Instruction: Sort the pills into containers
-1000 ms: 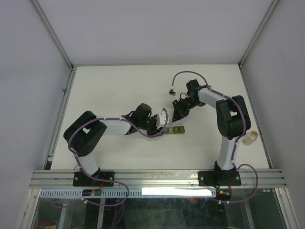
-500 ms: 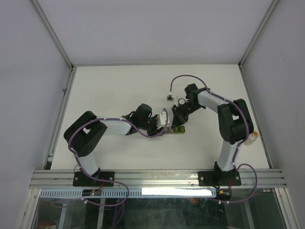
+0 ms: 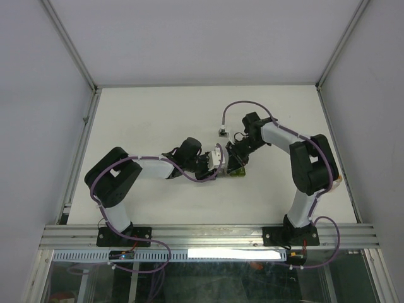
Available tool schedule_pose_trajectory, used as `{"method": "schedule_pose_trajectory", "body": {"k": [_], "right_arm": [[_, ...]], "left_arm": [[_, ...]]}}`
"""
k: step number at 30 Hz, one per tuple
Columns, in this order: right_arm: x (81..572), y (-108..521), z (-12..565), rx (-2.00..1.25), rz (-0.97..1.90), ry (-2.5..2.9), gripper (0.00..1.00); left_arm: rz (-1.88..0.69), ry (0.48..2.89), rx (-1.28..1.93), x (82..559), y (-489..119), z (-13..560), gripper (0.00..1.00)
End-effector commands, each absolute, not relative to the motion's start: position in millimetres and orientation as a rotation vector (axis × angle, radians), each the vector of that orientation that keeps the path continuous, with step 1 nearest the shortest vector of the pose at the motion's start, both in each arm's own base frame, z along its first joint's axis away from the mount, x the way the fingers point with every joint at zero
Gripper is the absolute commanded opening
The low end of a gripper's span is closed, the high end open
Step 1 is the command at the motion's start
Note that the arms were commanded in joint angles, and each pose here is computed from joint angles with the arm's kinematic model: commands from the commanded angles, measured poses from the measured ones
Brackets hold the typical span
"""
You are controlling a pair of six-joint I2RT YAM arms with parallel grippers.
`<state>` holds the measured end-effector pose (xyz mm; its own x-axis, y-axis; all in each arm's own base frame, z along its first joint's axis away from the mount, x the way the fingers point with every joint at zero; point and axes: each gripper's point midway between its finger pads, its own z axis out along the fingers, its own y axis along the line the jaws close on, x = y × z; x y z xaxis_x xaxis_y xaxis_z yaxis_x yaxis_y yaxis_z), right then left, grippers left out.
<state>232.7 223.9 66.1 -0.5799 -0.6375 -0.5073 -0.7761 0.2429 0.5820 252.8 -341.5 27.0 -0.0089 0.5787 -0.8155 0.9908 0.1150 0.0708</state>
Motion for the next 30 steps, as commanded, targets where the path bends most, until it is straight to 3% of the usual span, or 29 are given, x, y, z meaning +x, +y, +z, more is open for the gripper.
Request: {"method": "schedule_pose_trajectory", "body": {"k": [1,7,14,20,24,30], "right_arm": [[241.3,235.9,96.8,-1.359,1.244,2.231,0.15],[245.0,225.6,53.5,-1.304,1.140,2.416,0.11],[262.3,188.3,-2.6,-1.255,0.722,2.611,0.07],[248.3,219.3,57.8,-1.271,1.148,2.396,0.11],[240.0,225.9,107.9,-1.293,1.340,2.210,0.19],[233.2,207.3,139.6,-1.376,1.276,2.016,0.58]], "left_arm": [[-0.737,1.645,1.548,252.3,-346.7,29.7,0.27],[-0.738,1.644,1.551,251.8,-346.7,29.2,0.26],[-0.751,1.647,1.554,250.8,-347.9,26.6,0.25],[-0.743,1.642,1.551,251.3,-347.2,29.3,0.27],[-0.736,1.640,1.538,253.6,-347.7,33.5,0.34],[-0.752,1.605,1.489,258.7,-355.7,51.8,0.53]]}}
